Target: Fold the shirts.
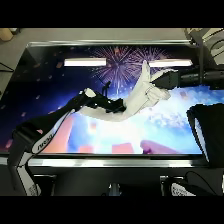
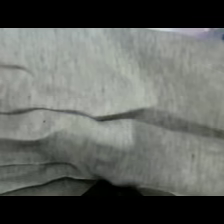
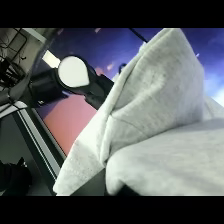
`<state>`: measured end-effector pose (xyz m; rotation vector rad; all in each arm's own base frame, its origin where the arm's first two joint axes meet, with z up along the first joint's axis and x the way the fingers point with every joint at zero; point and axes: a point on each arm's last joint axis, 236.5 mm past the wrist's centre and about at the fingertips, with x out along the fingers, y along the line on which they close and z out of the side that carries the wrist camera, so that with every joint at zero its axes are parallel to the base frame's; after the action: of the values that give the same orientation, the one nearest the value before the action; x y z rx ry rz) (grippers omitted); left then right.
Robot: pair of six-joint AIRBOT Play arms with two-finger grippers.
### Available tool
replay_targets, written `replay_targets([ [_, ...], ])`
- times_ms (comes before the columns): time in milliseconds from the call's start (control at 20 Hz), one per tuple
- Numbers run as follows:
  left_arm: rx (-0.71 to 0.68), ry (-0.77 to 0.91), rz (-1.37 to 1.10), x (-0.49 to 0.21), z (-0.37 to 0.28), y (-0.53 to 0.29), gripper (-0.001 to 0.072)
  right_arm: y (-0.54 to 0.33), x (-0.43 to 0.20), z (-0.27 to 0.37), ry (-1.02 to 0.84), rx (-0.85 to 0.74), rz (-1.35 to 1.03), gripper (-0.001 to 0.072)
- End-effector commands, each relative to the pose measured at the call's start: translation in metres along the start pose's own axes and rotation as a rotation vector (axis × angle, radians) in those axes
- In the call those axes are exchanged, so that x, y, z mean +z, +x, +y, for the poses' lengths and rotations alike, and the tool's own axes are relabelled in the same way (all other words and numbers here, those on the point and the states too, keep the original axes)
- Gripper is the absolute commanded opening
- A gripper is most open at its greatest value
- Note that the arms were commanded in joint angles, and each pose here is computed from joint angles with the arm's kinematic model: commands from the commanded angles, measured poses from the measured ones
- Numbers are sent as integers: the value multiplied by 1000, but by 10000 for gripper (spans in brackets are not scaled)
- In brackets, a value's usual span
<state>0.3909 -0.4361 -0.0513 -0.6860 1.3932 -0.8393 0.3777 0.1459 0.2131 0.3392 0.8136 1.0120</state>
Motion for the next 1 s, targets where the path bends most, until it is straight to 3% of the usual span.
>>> replay_targets([
  [0, -119, -25, 33, -28, -33, 44, 27, -10, 12, 11, -22, -49, -56, 16],
  [200, -18, 22, -97, 26, -9, -16, 25, 14, 16, 1, -20, -35, -50, 16],
  [450, 112, 129, -456, 118, -3, -243, 25, 121, 3, -3, -29, 40, 29, 16],
  [700, 146, 252, -865, 104, -72, -457, 27, 257, -68, -24, 86, 99, 192, 19],
  [750, 156, 289, -915, 90, -89, -483, 27, 277, -77, -33, 129, 93, 187, 50],
  [800, 165, 320, -948, 77, -103, -499, 27, 293, -77, -46, 189, 83, 149, 275],
  [850, 184, 350, -967, 65, -114, -510, 27, 298, -68, -52, 240, 90, 102, 550],
  [900, 214, 376, -972, 53, -120, -517, 27, 292, -55, -56, 270, 102, 54, 679],
  [950, 252, 399, -964, 43, -122, -519, 27, 277, -39, -59, 261, 125, 8, 673],
])
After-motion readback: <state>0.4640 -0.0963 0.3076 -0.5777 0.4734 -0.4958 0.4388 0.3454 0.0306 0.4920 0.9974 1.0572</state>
